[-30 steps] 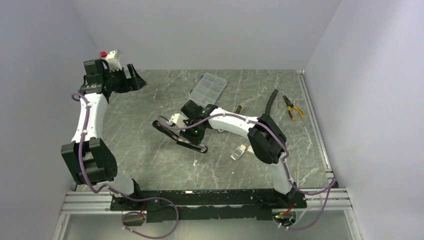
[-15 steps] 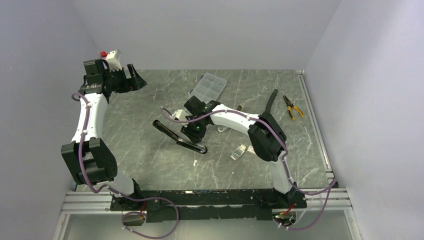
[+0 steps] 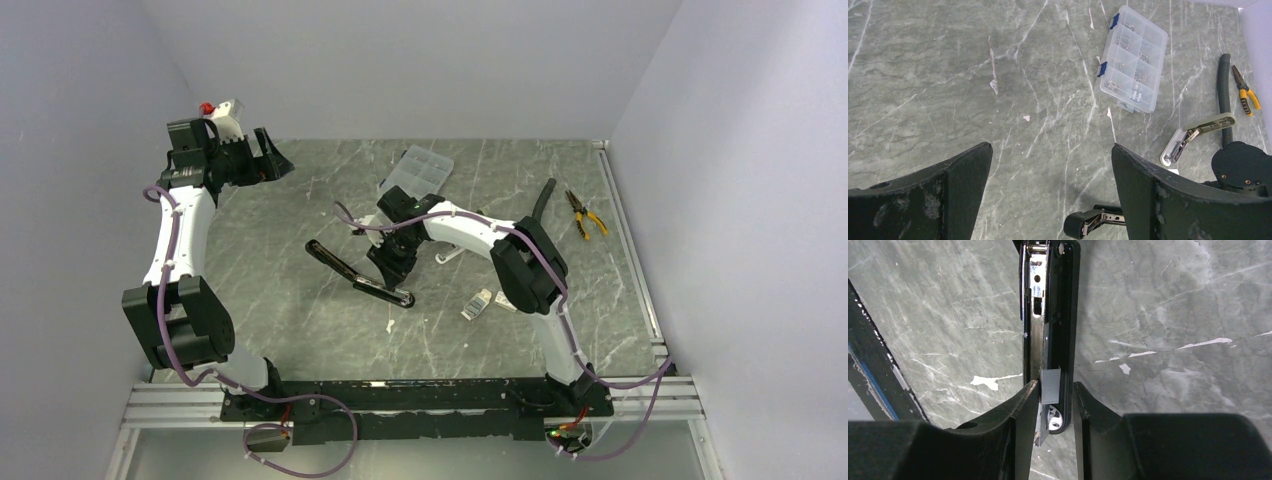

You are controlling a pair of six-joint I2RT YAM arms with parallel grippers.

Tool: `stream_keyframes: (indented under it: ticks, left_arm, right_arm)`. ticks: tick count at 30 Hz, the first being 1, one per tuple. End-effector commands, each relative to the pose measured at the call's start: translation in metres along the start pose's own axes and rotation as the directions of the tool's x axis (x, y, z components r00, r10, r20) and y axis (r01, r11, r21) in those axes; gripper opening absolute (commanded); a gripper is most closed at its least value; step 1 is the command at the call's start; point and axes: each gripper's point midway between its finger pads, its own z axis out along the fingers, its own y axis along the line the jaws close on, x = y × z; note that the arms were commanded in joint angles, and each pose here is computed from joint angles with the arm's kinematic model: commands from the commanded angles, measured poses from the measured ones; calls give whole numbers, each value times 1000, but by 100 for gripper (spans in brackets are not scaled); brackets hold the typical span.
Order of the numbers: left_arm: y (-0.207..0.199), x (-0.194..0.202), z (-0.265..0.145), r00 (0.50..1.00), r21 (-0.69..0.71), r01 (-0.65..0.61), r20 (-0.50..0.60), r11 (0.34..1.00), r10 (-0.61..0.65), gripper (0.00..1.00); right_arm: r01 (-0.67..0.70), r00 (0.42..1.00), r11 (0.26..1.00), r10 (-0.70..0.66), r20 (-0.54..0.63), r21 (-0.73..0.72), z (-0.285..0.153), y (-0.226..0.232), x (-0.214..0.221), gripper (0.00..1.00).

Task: Load the staples into the stapler
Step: Pick up the stapler, then adjust the stapler at the center of the board.

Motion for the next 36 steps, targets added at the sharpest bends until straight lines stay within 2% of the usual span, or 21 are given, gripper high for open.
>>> stream_keyframes:
  ticks: [1, 16, 23, 28, 32, 36]
  left_arm:
    - [-10, -14, -10, 999, 28, -12, 45, 1000, 11, 94]
    - [-10, -14, -9, 999, 32, -7, 43, 999, 5, 94]
    - [-10, -14, -9, 999, 31, -10, 42, 999, 9, 94]
    - [-9, -15, -10, 999, 24, -14, 46, 1000, 13, 94]
    - [-8, -15, -9, 999, 21, -16, 44, 1000, 15, 94]
    - [-7, -14, -8, 999, 22, -17, 37, 1000, 16, 94]
  right_arm:
    - [-5, 1000, 998, 6, 28, -57, -6, 10, -12, 34]
    - [10, 999, 998, -7, 38, -54, -8, 11, -16, 22]
    - [17, 997, 999, -15, 70, -31, -19, 6, -27, 14]
    - [23, 995, 999, -21, 100, -23, -31, 5, -35, 12]
    - [33, 991, 999, -36, 127, 25, -49, -4, -41, 12]
    - [31, 990, 988, -51, 131, 149, -71, -33, -35, 12]
